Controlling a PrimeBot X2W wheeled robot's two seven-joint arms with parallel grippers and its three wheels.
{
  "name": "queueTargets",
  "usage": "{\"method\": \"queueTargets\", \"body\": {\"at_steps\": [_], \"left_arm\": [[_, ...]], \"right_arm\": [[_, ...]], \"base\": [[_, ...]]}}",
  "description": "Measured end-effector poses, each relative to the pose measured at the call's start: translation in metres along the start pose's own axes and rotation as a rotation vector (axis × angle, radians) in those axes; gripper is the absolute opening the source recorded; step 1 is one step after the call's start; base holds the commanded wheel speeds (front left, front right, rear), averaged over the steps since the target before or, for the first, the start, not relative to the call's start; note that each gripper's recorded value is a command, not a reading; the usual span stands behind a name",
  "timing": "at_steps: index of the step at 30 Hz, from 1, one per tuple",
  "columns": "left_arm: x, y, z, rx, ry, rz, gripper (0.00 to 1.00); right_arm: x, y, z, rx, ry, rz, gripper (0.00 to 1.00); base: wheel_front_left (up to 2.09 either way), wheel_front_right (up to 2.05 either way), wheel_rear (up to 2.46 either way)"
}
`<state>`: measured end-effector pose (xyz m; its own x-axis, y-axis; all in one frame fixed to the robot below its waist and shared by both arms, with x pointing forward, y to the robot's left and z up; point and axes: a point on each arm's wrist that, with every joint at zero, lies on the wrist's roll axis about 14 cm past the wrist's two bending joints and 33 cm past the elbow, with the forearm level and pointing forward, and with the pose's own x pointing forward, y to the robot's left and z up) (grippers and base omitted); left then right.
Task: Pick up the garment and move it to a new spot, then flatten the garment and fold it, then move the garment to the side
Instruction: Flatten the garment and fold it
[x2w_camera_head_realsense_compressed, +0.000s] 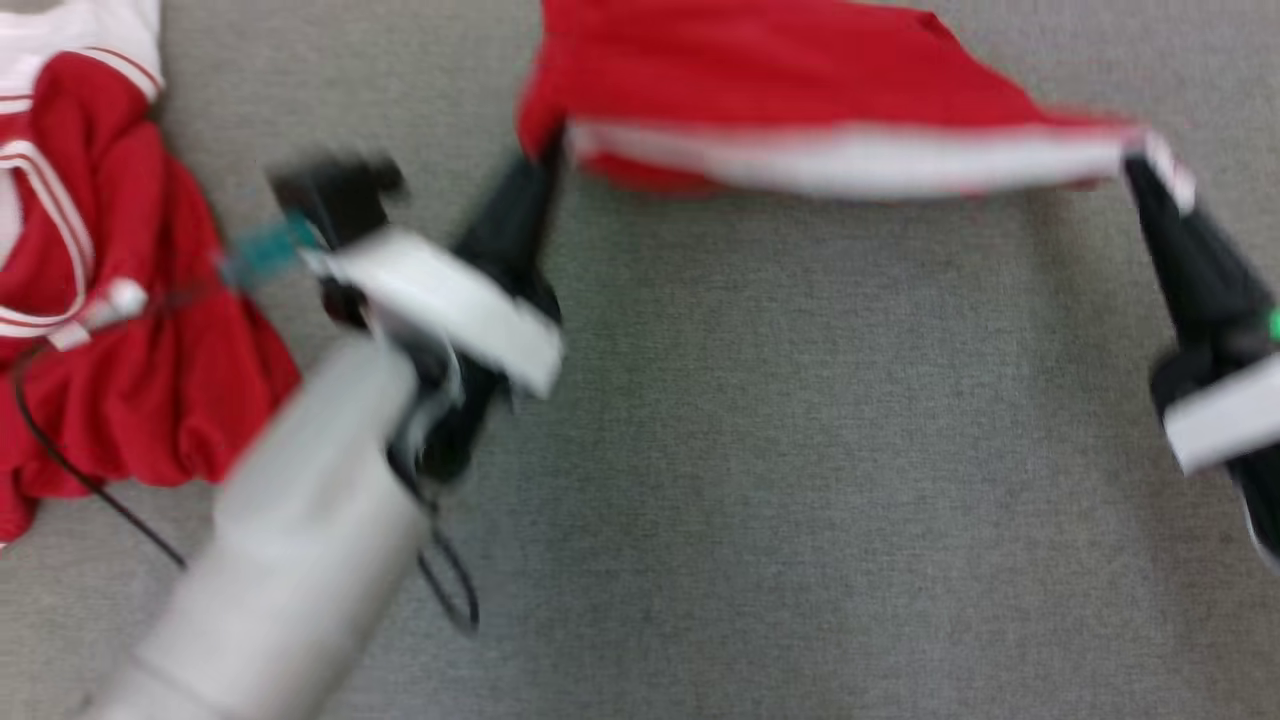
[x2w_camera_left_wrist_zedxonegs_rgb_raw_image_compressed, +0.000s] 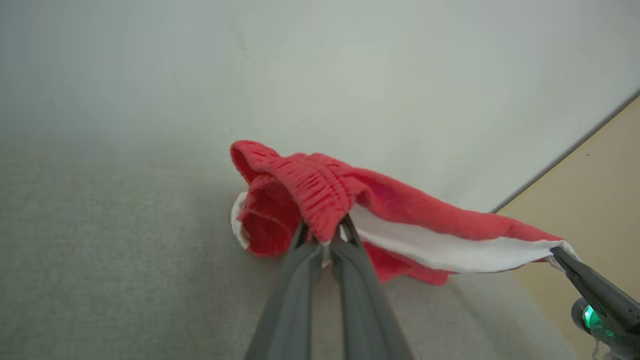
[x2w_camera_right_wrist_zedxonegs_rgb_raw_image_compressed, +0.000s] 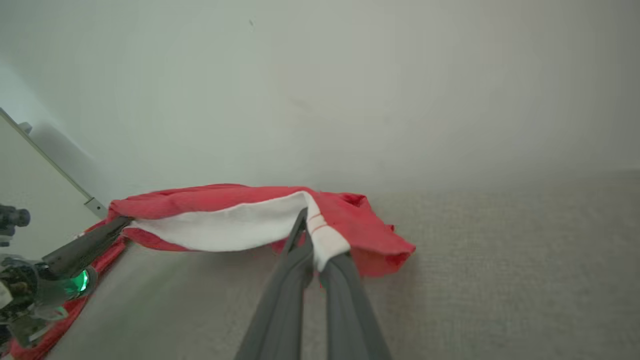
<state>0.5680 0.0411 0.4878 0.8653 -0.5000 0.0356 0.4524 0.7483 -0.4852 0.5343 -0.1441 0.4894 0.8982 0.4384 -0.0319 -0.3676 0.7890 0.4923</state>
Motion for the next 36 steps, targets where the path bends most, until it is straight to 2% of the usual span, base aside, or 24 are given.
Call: {"method": "queueTargets", "body": {"at_steps": [6, 8, 13, 24, 27, 32, 36], "left_arm": [[-0.067, -0.016, -0.036, -0.064, 0.103, -0.019, 0.00], [-0.089, -0.026, -0.043, -0.104, 0.120, -0.024, 0.00], [-0.149, -0.046, -0.059, -0.125, 0.192, -0.013, 0.00], [-0.240, -0.096, -0.060, -0.271, 0.280, 0.041, 0.00], [-0.254, -0.111, -0.056, -0.322, 0.301, 0.022, 0.00], [-0.254, -0.118, -0.034, -0.383, 0.267, 0.003, 0.00], [-0.252, -0.110, -0.042, -0.359, 0.317, 0.024, 0.00]], "right_arm": [[-0.070, 0.008, -0.033, 0.060, 0.115, -0.008, 0.00], [-0.092, 0.016, -0.037, 0.080, 0.131, -0.008, 0.00], [-0.146, 0.034, -0.044, 0.095, 0.178, -0.014, 0.00], [-0.247, 0.065, -0.065, 0.171, 0.318, -0.043, 0.00], [-0.259, 0.066, -0.058, 0.177, 0.338, -0.054, 0.00], [-0.252, 0.066, -0.030, 0.145, 0.302, -0.036, 0.00], [-0.245, 0.060, -0.027, 0.089, 0.334, -0.022, 0.00]], "base": [[0.00, 0.00, 0.00], [0.00, 0.00, 0.00], [0.00, 0.00, 0.00], [0.00, 0.00, 0.00], [0.00, 0.00, 0.00], [0.00, 0.00, 0.00], [0.00, 0.00, 0.00]]}}
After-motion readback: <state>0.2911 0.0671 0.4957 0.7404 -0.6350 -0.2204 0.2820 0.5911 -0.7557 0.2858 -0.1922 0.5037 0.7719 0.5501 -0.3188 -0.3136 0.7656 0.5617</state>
